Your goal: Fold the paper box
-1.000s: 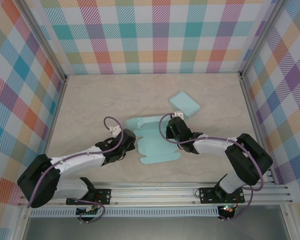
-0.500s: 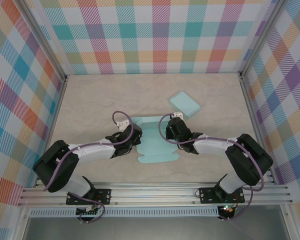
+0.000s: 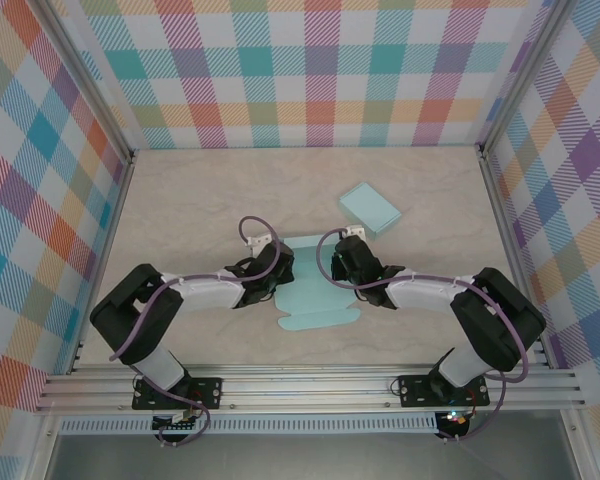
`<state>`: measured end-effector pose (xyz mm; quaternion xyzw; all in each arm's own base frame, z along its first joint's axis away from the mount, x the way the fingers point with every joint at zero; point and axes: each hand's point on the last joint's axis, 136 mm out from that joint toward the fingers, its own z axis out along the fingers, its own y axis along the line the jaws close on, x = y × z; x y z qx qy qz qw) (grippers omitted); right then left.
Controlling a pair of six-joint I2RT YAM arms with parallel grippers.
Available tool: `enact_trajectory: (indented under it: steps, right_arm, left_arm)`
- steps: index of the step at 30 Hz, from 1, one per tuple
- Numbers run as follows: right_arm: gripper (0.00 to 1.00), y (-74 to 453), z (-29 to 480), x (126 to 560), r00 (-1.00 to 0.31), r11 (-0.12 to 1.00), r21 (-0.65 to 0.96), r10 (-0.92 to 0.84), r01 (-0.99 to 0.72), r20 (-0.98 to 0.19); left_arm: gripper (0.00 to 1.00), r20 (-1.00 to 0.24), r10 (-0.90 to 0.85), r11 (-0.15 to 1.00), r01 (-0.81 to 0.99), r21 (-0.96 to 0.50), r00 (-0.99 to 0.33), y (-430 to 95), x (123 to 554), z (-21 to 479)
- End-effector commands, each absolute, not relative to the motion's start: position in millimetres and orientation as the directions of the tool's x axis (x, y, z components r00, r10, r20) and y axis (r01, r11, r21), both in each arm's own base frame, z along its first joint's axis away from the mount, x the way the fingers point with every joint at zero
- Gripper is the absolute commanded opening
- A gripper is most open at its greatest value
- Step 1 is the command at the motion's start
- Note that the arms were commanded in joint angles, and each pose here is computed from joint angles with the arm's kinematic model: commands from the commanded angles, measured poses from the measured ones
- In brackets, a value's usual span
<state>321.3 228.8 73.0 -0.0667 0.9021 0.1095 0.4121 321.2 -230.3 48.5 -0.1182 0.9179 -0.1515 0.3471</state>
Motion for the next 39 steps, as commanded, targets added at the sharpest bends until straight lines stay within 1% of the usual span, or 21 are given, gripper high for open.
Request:
enact_trajectory:
  steps: [1,6,11,16,20,23,26,30,32,36,39]
  right_arm:
    - [0.0,246,86,322,-0.635,0.951,0.19,-0.01,-0.245,-0.772]
    - [0.0,245,80,323,-0.642,0.956,0.177,-0.014,-0.233,-0.767]
    - [0.0,238,81,325,-0.641,0.968,0.154,-0.007,-0.196,-0.767]
    - [0.0,233,82,327,-0.634,0.975,0.139,-0.002,-0.173,-0.773]
    - [0.0,233,83,327,-0.631,0.975,0.14,-0.002,-0.175,-0.776]
    - [0.0,235,85,327,-0.629,0.972,0.145,-0.003,-0.185,-0.778]
    - [0.0,235,86,326,-0.629,0.971,0.146,-0.006,-0.19,-0.777]
    - [0.0,237,86,324,-0.634,0.966,0.16,-0.004,-0.201,-0.774]
    - [0.0,237,85,323,-0.634,0.965,0.165,-0.001,-0.203,-0.774]
    - [0.0,240,85,323,-0.634,0.961,0.178,0.004,-0.211,-0.774]
    - [0.0,242,83,322,-0.637,0.959,0.178,-0.003,-0.22,-0.771]
  left_arm:
    - [0.0,-0.588,-0.357,0.902,-0.103,-0.42,-0.726,-242,329,54]
    - [0.0,-0.591,-0.363,0.894,-0.09,-0.438,-0.721,-242,326,62]
    - [0.0,-0.615,-0.349,0.9,-0.069,-0.431,-0.707,-225,311,84]
    - [0.11,-0.626,-0.346,0.912,-0.093,-0.4,-0.699,-193,285,98]
    - [0.13,-0.646,-0.345,0.926,-0.137,-0.351,-0.681,-164,269,109]
    - [0.15,-0.697,-0.327,0.942,-0.164,-0.292,-0.638,-140,265,127]
    - [0.17,-0.749,-0.32,0.947,-0.197,-0.253,-0.58,-118,272,148]
    - [0.17,-0.764,-0.348,0.937,-0.239,-0.256,-0.544,-96,294,157]
    - [0.17,-0.758,-0.362,0.931,-0.244,-0.27,-0.543,-93,308,156]
    - [0.13,-0.737,-0.37,0.928,-0.255,-0.271,-0.565,-93,332,142]
    - [0.12,-0.735,-0.346,0.938,-0.231,-0.259,-0.582,-98,347,132]
